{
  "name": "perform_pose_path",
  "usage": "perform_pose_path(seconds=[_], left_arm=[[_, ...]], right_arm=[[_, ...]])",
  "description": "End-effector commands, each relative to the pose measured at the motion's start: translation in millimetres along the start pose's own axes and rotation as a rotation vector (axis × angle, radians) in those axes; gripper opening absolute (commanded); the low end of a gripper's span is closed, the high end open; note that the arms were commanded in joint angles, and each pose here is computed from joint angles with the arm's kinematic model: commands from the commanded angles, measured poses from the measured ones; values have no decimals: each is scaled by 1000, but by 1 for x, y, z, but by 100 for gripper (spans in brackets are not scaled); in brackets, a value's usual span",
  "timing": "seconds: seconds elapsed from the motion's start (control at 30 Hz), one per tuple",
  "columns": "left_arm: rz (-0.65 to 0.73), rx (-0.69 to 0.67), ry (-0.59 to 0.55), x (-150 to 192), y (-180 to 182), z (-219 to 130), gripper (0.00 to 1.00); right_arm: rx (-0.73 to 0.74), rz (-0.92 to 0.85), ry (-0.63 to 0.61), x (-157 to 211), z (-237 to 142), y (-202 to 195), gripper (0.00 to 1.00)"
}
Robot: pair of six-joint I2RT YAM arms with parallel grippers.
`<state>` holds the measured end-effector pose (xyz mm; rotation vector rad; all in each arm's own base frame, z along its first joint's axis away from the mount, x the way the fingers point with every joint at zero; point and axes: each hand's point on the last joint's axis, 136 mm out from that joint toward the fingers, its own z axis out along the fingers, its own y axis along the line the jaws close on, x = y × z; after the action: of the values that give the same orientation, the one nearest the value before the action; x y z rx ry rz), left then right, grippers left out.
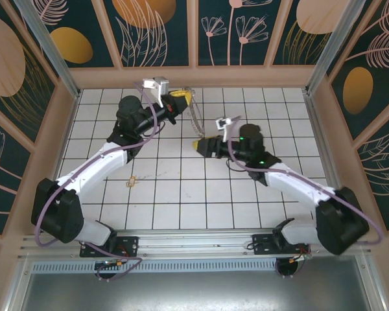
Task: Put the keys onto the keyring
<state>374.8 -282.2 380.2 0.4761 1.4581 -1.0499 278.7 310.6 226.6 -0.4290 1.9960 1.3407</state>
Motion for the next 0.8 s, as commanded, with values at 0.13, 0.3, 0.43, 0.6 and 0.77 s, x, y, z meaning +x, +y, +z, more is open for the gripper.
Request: perform_pose_path(seconds=[0.13, 0.3, 0.43, 0.6, 0.77], left_arm=[[84, -98, -114, -55, 26, -27, 0], [84, -156, -170, -81, 56, -46, 0], [90, -178, -194, -98, 69, -57, 0], [103, -206, -202, -110, 80, -66, 0], [104, -218, -216, -117, 87, -72, 0]], right_arm=[[157, -37, 180, 38, 88, -15, 64], [246, -97, 319, 77, 153, -22, 63], [280, -160, 395, 108, 194, -25, 61], [302, -241, 463, 139, 230, -24, 61], [302, -313, 502, 163, 251, -18, 61]])
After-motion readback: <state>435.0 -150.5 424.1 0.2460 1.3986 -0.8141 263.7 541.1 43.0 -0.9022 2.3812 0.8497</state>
